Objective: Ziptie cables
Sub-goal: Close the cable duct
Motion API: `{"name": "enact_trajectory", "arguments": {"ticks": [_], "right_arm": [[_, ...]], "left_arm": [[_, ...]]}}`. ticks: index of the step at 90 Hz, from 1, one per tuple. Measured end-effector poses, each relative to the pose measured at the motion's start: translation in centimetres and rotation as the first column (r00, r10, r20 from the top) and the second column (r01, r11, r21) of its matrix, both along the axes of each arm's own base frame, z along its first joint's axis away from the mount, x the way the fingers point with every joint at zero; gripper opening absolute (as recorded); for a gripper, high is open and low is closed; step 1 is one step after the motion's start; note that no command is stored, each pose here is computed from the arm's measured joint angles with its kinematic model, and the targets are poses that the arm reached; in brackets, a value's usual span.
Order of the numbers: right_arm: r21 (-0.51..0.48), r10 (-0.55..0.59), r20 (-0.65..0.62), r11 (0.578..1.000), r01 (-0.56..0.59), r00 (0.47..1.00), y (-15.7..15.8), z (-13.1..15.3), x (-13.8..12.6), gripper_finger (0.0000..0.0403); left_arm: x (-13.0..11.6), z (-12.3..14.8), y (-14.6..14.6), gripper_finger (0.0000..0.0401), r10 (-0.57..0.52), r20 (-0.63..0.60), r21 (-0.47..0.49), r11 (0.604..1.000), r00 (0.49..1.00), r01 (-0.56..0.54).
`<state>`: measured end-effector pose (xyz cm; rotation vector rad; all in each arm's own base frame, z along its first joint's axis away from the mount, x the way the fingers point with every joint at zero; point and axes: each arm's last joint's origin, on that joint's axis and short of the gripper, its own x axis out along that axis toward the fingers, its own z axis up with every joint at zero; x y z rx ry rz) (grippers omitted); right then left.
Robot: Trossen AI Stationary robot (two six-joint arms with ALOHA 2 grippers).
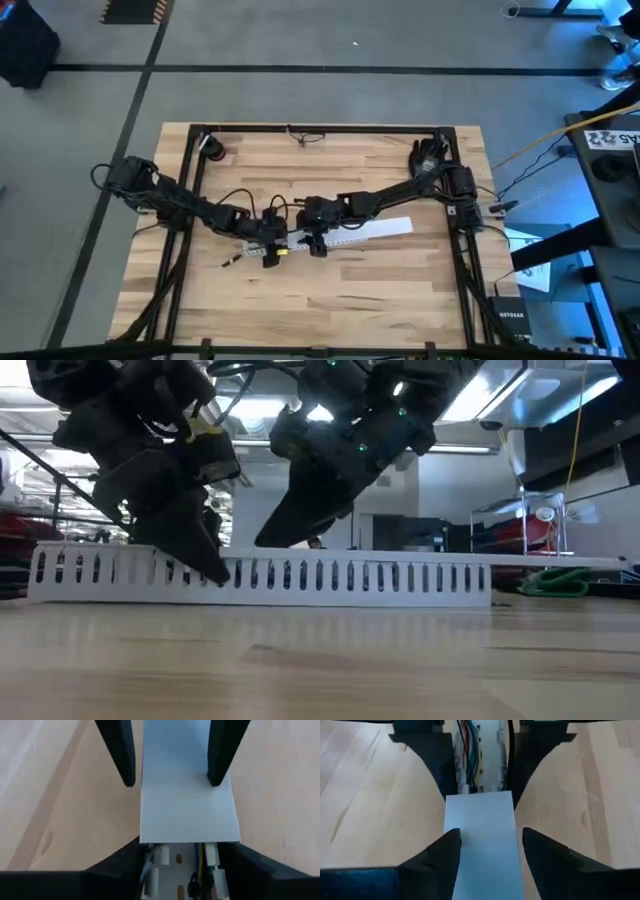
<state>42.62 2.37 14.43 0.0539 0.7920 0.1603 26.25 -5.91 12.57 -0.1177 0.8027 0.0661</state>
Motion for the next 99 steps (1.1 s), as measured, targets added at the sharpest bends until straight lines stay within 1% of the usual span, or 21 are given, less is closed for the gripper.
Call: {"name": "enact_trajectory", "arguments": {"ticks": [7, 13, 25, 33, 38, 48, 58, 65, 72, 84, 88, 99], "right_arm": [[-0.006, -0.002, 0.002, 1.0, 0.002, 1.0, 0.0, 0.2, -0.1, 0.0205], [-0.016, 0.003, 0.006, 1.0, -0.003, 1.0, -0.1, 0.5, -0.2, 0.0207], [-0.118, -0.011, 0.006, 0.993, 0.012, 1.0, -0.5, 2.1, -0.9, 0.0226], [-0.185, -0.043, 0.001, 0.982, 0.042, 0.999, -0.9, 3.7, -1.6, 0.0247], [-0.201, -0.056, -0.021, 0.978, 0.051, 0.998, -1.1, 4.5, -2.2, 0.0262], [-0.196, -0.058, -0.115, 0.98, 0.034, 0.992, -1.5, 5.4, -3.7, 0.0283], [-0.175, -0.037, -0.197, 0.985, 0.002, 0.98, -1.4, 5.4, -4.5, 0.0288], [-0.16, -0.017, -0.223, 0.987, -0.02, 0.975, -1.1, 5.2, -4.7, 0.0289], [-0.16, -0.009, -0.205, 0.987, -0.024, 0.979, -1.0, 4.9, -4.4, 0.0289], [-0.158, 0.009, -0.204, 0.986, -0.042, 0.979, -1.0, 4.1, -3.9, 0.0289], [-0.15, 0.017, -0.226, 0.987, -0.052, 0.974, -1.0, 3.7, -4.0, 0.0289], [-0.137, 0.036, -0.229, 0.988, -0.069, 0.973, -0.6, 3.1, -3.7, 0.0289]], "left_arm": [[0.3, 0.2, 0.3, 0.0239, 0.001, -0.016, -0.022, 1.0, 1.0, -0.002], [0.6, 0.5, 0.7, 0.026, -0.02, -0.039, -0.038, 0.999, 0.999, 0.018], [0.9, 1.8, 1.3, 0.0287, -0.054, -0.087, -0.046, 0.998, 0.995, 0.05], [0.7, 3.2, 1.5, 0.029, -0.072, -0.126, -0.022, 0.997, 0.989, 0.07], [0.4, 4.0, 1.6, 0.029, -0.085, -0.144, -0.003, 0.996, 0.986, 0.086], [-0.6, 5.6, 1.5, 0.0286, -0.079, -0.154, 0.015, 0.997, 0.985, 0.082], [-1.8, 6.2, 1.2, 0.0284, -0.05, -0.193, 0.006, 0.999, 0.98, 0.052], [-2.3, 6.1, 0.7, 0.0284, -0.042, -0.207, -0.001, 0.999, 0.977, 0.043], [-2.6, 5.3, 0.1, 0.0284, -0.058, -0.224, -0.001, 0.998, 0.973, 0.059], [-2.6, 3.7, -0.5, 0.0284, -0.057, -0.204, 0.004, 0.998, 0.977, 0.059], [-2.6, 3.2, -0.7, 0.0284, -0.047, -0.2, 0.008, 0.999, 0.979, 0.049], [-2.4, 2.8, -0.8, 0.0284, -0.026, -0.178, 0.027, 0.999, 0.984, 0.031]]}}
